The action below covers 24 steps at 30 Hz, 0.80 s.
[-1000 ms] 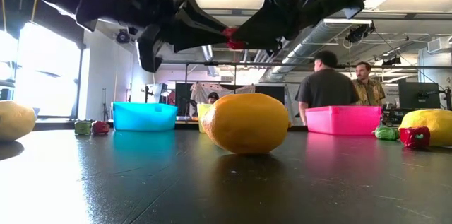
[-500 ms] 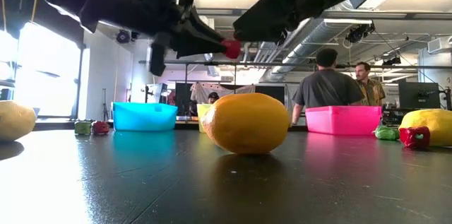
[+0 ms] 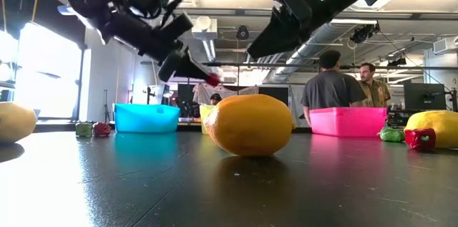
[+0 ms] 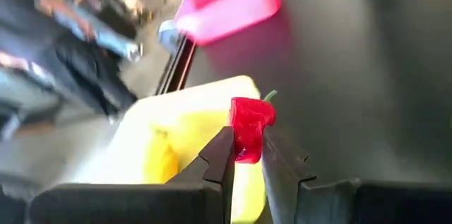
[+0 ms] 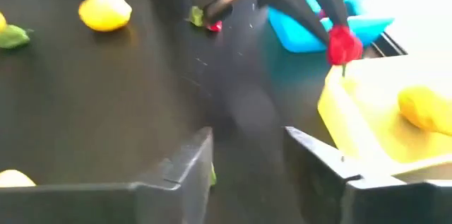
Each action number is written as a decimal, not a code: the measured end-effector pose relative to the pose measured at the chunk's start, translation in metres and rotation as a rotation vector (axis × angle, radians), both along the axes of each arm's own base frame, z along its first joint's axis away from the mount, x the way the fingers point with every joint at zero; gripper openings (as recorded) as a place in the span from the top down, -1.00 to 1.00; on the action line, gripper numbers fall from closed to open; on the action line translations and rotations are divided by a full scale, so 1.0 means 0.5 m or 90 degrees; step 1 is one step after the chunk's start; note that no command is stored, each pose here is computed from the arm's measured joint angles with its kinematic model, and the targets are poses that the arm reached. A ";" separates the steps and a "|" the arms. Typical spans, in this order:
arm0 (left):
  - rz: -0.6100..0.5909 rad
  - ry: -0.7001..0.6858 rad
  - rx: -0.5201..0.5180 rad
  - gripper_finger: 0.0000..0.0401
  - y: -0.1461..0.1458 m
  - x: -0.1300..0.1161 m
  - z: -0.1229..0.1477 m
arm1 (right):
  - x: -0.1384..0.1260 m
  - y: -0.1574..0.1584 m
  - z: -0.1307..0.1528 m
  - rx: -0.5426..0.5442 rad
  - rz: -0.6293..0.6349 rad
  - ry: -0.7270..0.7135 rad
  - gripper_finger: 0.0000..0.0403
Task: Sort produce into baskets
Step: Put the red bell pepper into the blue bin
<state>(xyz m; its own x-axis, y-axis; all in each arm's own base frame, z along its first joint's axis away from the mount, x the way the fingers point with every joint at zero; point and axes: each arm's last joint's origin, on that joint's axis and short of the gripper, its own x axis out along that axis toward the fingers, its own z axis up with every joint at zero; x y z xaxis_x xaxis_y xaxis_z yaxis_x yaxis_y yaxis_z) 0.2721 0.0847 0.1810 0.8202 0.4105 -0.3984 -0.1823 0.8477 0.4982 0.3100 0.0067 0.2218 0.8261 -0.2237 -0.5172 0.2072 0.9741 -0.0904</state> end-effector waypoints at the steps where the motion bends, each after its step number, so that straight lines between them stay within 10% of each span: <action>1: 0.014 0.002 -0.020 0.78 0.014 -0.009 0.001 | -0.001 -0.001 -0.001 -0.004 -0.005 0.004 0.28; 9: 0.177 0.007 -0.130 0.78 0.105 -0.098 0.028 | -0.003 -0.001 -0.004 -0.012 -0.006 0.016 0.96; 24: 0.367 0.028 -0.251 0.78 0.227 -0.187 -0.032 | -0.003 0.000 -0.004 -0.003 0.009 0.017 0.98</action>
